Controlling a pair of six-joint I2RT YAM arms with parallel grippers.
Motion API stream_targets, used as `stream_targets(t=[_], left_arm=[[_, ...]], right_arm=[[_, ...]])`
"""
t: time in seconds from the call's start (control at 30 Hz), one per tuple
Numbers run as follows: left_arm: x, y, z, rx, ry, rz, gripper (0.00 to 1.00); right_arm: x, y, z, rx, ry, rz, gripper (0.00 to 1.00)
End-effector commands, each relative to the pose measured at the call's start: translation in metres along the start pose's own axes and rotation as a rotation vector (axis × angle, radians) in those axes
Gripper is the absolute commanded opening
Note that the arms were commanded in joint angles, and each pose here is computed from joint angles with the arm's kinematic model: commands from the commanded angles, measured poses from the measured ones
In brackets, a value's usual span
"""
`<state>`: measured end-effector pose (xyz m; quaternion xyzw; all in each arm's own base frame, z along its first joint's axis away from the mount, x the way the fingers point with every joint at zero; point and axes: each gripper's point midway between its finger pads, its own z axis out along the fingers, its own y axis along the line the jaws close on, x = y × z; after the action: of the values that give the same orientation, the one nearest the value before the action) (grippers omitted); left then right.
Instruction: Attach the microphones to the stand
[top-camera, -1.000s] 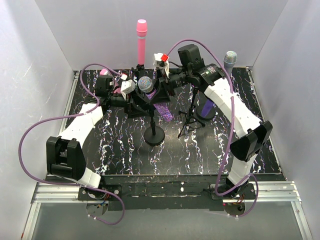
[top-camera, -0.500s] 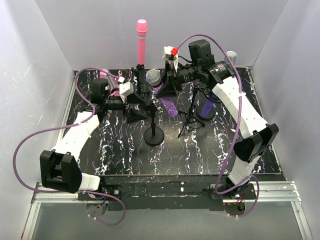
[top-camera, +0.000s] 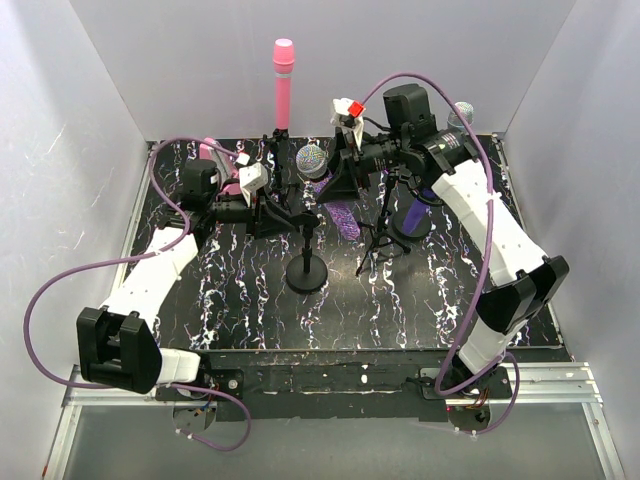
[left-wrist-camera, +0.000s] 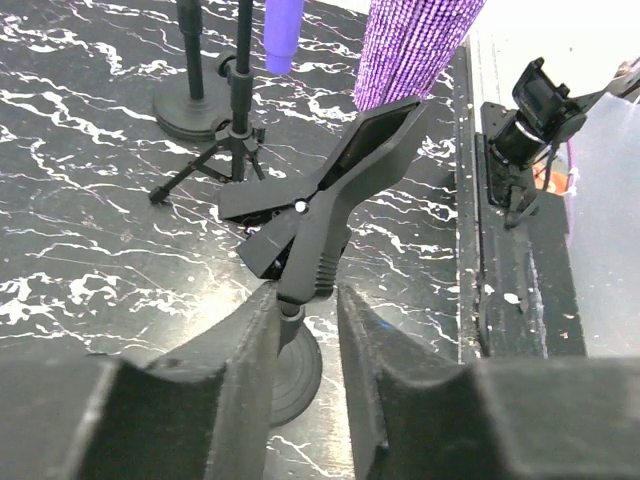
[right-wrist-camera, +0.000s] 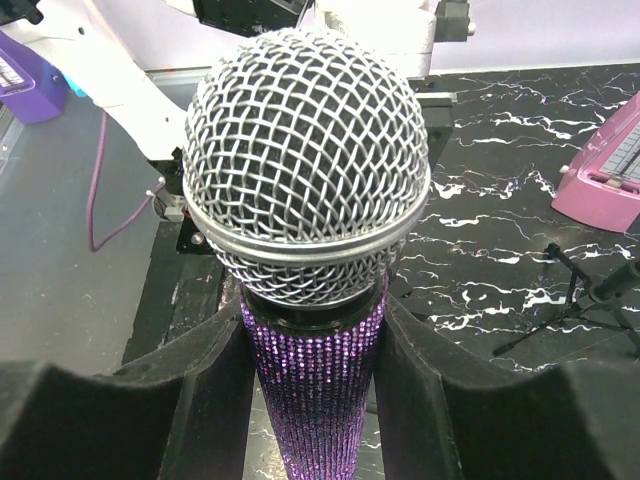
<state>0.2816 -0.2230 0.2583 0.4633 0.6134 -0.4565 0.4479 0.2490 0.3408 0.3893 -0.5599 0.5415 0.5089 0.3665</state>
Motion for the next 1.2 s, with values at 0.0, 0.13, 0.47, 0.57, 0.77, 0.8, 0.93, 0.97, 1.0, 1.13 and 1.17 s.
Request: stream_targets(t=[0.0,0.13,0.47,0.57,0.77,0.8,0.93,0.97,1.0,1.13,1.17], left_arm=[[-0.013,-0.021,0.002,0.037,-0.012,-0.052,0.24],[-0.011,-0.032,0.009,0.023,0.007,-0.111,0.13],[0.003,-0.056,0.006,-0.092,0.002,-0.170,0.31],[0.003,-0.061,0.003,-0.103,-0.008,-0.182,0.50],[0.009,-0.061,-0.010,-0.163,0.044,-0.088,0.98],[0.014,-0.060,-0.013,-0.185,0.066,-0.065,0.98],[0.030,-0.049,-0.025,-0.280,0.107,0.067,0.98],[0.031,-0.047,-0.026,-0.284,0.098,0.126,0.98],[0.026,-0.046,-0.026,-0.283,0.076,0.197,0.98],[0.018,-0.032,-0.020,-0.262,0.022,0.308,0.98],[0.015,-0.031,-0.019,-0.237,0.009,0.315,0.98]], right_arm=[[-0.023,0.020,-0.010,-0.021,-0.050,-0.086,0.01],[-0.024,0.021,-0.011,-0.016,-0.053,-0.087,0.01],[-0.021,0.027,-0.015,-0.007,-0.050,-0.083,0.01],[-0.020,0.029,-0.016,-0.007,-0.046,-0.085,0.01],[-0.014,0.034,-0.022,0.002,-0.022,-0.146,0.01],[-0.012,0.035,-0.022,-0.001,-0.016,-0.157,0.01],[-0.006,0.032,-0.021,-0.014,-0.011,-0.221,0.01],[-0.005,0.032,-0.020,-0.026,-0.015,-0.235,0.01],[-0.005,0.032,-0.018,-0.041,-0.020,-0.257,0.01],[-0.001,0.032,-0.015,-0.091,-0.035,-0.327,0.01],[0.000,0.032,-0.014,-0.100,-0.036,-0.341,0.01]])
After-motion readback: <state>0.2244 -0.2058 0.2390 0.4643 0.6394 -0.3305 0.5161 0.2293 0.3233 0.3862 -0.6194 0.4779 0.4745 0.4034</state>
